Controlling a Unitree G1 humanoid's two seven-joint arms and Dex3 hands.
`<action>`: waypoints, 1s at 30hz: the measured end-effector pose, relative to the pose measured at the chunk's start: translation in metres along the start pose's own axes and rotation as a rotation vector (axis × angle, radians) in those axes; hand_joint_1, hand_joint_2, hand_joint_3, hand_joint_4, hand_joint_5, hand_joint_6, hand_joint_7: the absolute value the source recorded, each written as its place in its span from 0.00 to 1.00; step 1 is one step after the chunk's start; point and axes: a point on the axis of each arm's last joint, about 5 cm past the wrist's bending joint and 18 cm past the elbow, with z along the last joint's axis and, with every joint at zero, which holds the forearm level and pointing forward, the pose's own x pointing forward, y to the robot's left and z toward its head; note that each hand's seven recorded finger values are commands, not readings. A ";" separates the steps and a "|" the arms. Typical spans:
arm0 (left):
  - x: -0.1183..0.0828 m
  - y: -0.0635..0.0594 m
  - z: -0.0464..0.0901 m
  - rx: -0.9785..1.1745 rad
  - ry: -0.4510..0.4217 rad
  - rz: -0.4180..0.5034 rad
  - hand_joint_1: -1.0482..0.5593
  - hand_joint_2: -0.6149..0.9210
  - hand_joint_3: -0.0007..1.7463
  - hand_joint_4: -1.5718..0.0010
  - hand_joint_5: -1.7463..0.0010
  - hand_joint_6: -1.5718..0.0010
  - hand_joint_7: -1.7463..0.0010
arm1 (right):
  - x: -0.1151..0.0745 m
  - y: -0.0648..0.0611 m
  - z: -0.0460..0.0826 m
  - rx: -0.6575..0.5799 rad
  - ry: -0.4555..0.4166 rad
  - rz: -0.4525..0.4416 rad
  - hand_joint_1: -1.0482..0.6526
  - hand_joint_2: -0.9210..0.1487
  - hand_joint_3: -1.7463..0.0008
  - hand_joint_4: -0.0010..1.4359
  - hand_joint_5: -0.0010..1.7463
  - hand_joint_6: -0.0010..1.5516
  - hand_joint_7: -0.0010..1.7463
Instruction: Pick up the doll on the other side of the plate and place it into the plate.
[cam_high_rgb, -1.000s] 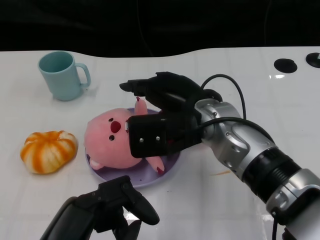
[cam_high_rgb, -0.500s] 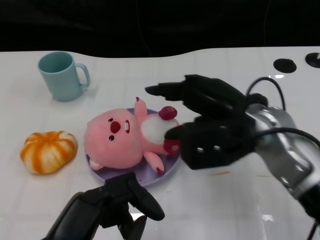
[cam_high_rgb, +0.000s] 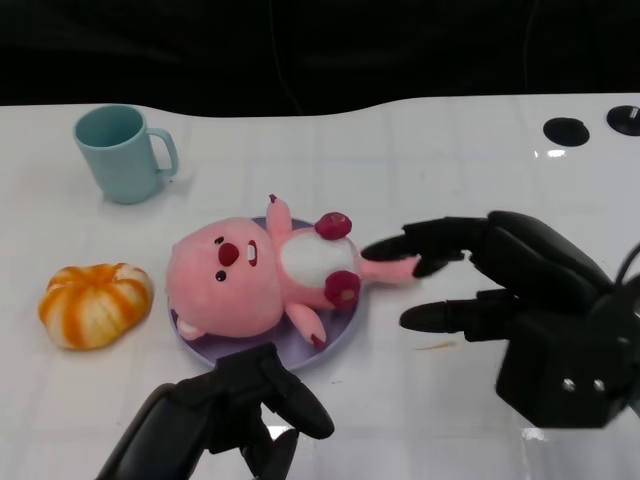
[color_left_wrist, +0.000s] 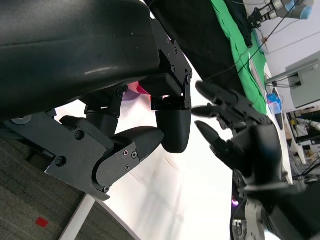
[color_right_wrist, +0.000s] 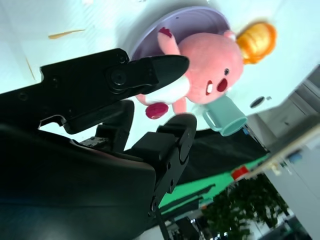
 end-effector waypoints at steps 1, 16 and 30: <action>0.000 0.000 0.000 -0.004 0.000 0.001 0.50 0.77 0.60 0.60 0.03 0.55 0.20 | -0.003 0.001 0.000 0.011 0.003 -0.012 0.51 0.01 0.97 0.46 0.72 0.57 0.27; -0.005 0.009 -0.003 -0.018 0.023 0.025 0.49 0.77 0.60 0.60 0.02 0.55 0.18 | -0.063 -0.006 0.007 0.122 0.106 -0.030 0.67 0.54 0.25 0.64 0.85 0.60 0.58; -0.008 0.019 -0.003 0.019 0.034 0.003 0.49 0.80 0.58 0.58 0.00 0.57 0.18 | -0.072 -0.001 0.010 0.148 0.191 0.018 0.62 0.62 0.16 0.59 0.99 0.52 0.78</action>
